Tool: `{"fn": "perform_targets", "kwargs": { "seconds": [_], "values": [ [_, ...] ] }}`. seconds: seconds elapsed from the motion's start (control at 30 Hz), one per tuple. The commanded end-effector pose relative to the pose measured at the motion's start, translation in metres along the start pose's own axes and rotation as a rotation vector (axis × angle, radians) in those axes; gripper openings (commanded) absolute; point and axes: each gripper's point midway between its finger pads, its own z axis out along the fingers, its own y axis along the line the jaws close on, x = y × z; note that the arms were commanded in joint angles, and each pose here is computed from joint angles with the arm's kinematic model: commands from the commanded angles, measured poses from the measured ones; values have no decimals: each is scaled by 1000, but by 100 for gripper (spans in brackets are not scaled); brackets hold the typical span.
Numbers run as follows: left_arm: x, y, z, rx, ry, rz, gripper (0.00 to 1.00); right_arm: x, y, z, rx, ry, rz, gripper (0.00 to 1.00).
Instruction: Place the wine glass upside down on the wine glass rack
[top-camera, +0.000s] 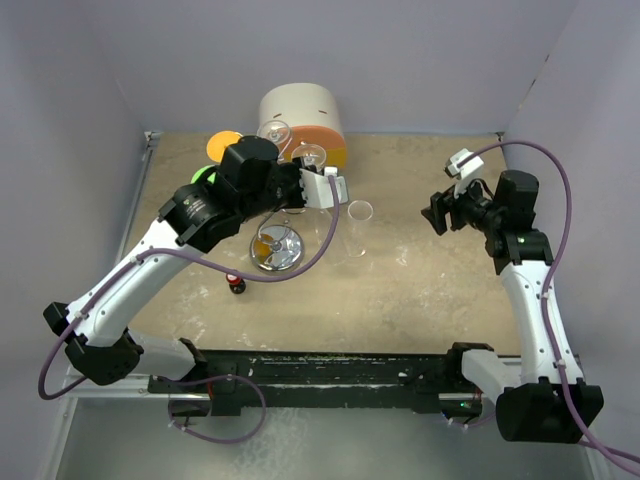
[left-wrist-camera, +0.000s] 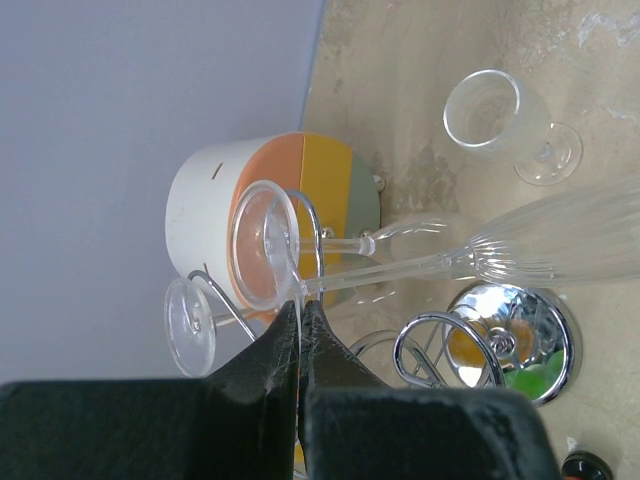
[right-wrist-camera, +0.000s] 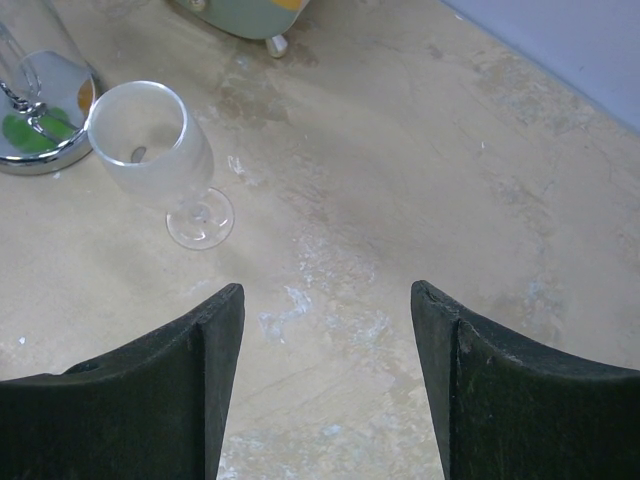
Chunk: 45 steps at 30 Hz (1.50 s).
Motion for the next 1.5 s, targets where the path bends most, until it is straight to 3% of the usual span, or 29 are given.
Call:
{"fn": "perform_targets", "kwargs": {
  "seconds": [0.0, 0.9, 1.47],
  "values": [
    [-4, 13, -14, -53, -12, 46, 0, -12, 1, -1, -9, -47, -40, 71],
    [23, 4, -33, -19, 95, 180, 0, -7, 2, 1, -16, -37, -35, 72],
    [13, -4, -48, 38, 29, 204, 0, -6, 1, 1, -18, -34, -36, 72]
  ]
}}
